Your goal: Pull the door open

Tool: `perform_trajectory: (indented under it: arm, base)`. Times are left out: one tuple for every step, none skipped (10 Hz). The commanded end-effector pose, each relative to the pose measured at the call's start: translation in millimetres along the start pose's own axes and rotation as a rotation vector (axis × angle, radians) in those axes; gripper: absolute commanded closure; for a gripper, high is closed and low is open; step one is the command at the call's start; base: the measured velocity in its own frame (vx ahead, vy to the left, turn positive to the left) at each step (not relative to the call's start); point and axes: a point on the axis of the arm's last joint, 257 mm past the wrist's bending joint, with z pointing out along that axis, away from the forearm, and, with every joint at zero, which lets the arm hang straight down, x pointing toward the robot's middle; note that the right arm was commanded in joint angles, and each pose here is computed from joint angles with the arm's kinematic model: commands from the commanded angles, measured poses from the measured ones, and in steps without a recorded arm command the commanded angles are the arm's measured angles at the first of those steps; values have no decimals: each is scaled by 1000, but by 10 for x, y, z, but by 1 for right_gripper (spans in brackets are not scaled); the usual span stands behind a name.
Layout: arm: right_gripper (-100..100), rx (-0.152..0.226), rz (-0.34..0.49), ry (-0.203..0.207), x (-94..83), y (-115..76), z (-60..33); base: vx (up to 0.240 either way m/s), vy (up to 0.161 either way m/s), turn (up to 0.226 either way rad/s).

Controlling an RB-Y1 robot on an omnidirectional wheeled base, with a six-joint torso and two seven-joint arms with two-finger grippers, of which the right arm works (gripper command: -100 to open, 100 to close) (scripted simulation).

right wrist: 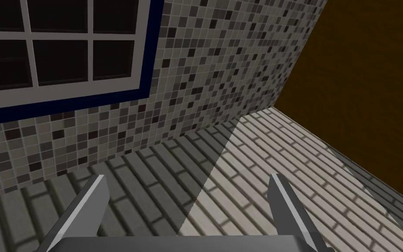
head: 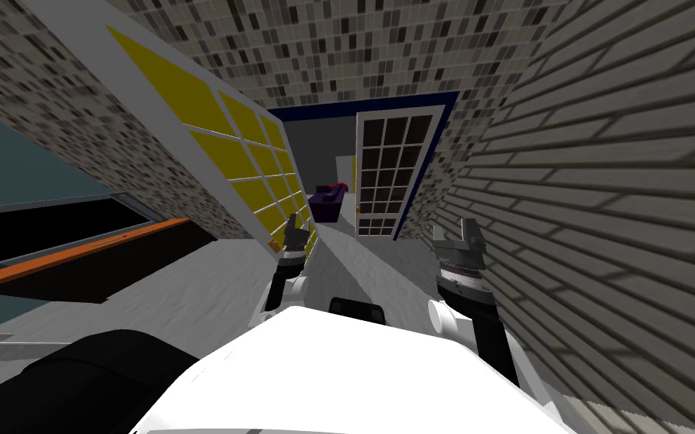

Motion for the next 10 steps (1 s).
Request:
perform_trajectory:
  arm:
    - [-100, 11, -28, 13, 24, -88, -20]
    - [-100, 17, -45, 21, 38, -142, -34]
    - [-100, 23, -62, 28, 51, -196, -47]
    - [-100, 29, -79, 36, 64, -249, -62]
    - [-100, 37, -102, 45, 80, -321, -82]
    - [-100, 46, -126, 56, 97, -397, -104]
    - [-100, 54, -150, 66, 113, -472, -127]
    - [-100, 64, -177, 78, 130, -558, -155]
    - [-100, 74, -207, 91, 148, -651, -186]
    - [-100, 79, -222, 97, 157, -697, -203]
  base:
    - [102, 24, -21]
    - [163, 58, -18]
    - [159, 76, -15]
    - [176, 52, -24]
    - [181, 43, -18]
    - [188, 41, -21]
    - [193, 47, -26]
    - [191, 70, -24]
    - [180, 93, -25]
    - [138, 91, -23]
